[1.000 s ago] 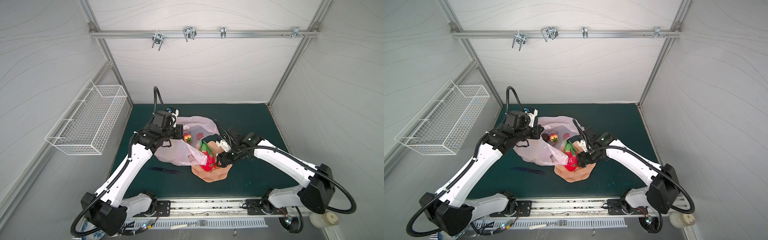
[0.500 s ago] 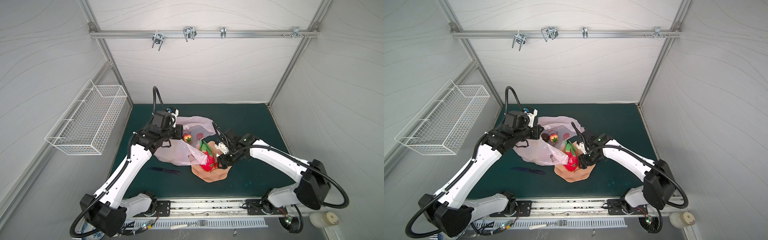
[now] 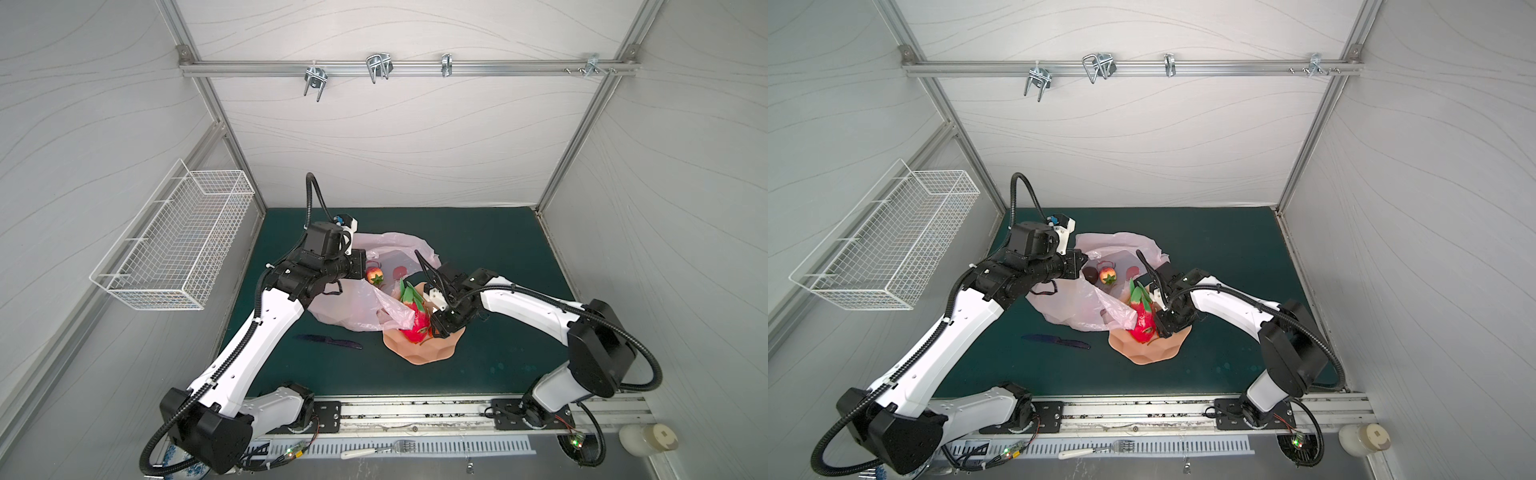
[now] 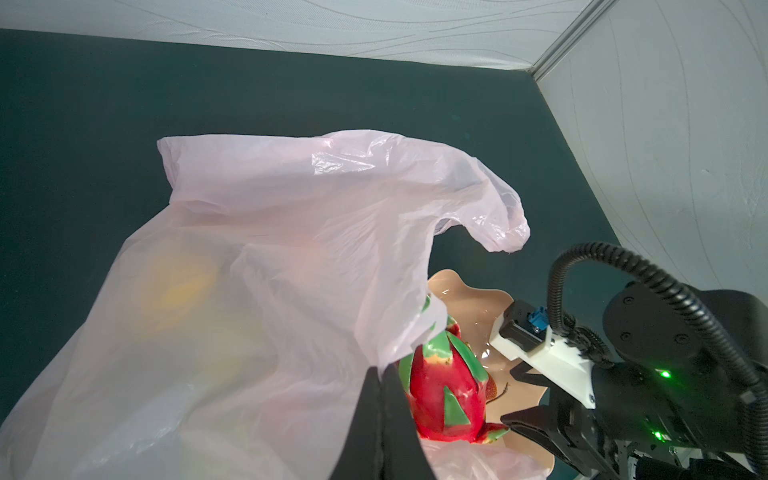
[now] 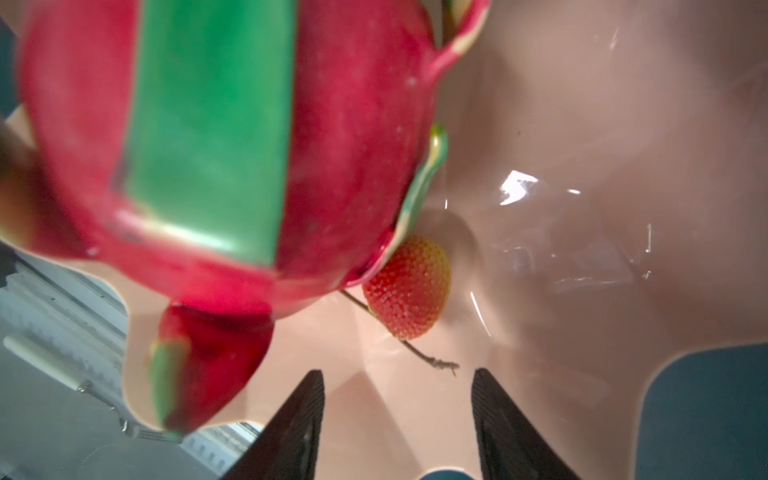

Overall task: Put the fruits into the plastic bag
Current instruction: 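Lower the right gripper onto the small strawberry beside the dragon fruit and close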

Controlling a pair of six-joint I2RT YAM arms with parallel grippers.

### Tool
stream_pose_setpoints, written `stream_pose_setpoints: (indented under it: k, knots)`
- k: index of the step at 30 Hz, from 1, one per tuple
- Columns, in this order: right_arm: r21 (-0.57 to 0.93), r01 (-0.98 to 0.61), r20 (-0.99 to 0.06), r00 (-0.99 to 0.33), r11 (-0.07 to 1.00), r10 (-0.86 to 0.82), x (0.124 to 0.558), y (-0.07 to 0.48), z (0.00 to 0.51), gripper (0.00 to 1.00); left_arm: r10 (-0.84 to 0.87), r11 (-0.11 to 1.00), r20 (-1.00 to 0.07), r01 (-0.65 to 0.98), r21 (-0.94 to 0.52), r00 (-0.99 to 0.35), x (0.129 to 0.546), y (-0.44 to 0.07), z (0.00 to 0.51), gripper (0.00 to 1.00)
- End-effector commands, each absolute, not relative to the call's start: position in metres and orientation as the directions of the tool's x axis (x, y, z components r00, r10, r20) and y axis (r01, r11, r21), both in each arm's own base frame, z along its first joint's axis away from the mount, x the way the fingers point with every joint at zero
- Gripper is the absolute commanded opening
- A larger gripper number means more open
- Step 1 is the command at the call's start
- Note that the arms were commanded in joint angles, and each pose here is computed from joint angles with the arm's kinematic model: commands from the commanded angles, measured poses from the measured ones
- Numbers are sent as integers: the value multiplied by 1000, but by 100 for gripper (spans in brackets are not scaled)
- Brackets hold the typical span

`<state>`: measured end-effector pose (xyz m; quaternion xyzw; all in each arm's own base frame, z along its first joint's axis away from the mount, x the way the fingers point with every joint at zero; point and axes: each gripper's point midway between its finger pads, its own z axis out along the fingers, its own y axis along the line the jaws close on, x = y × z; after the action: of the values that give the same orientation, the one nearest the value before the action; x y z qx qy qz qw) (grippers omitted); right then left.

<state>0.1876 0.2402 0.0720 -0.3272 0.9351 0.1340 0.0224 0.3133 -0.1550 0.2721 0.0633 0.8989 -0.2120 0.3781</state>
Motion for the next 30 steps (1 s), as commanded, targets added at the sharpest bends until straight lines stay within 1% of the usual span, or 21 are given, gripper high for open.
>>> stream_pose_setpoints:
  k: [1,7,19,24,28,30]
  knots:
    - [212,-647,-130,-761,732,-635,193,239,63,57,-60,891,-758,308,-335,-650,320,-157,299,0]
    - [209,-657,-128,-753,725,-645,199,244,54,56,-63,892,-756,303,-336,-651,320,-157,299,0]
    - [221,-662,-125,-748,717,-652,202,250,39,51,-66,894,-754,298,-336,-653,322,-157,299,0]
    - [226,-661,-124,-748,715,-652,201,250,36,44,-66,895,-753,295,-335,-655,323,-157,298,0]
    - [226,-662,-124,-747,714,-653,200,250,37,36,-64,895,-753,297,-334,-655,324,-157,298,0]
    - [224,-664,-129,-746,713,-654,200,249,40,35,-63,894,-752,298,-335,-656,324,-158,298,0]
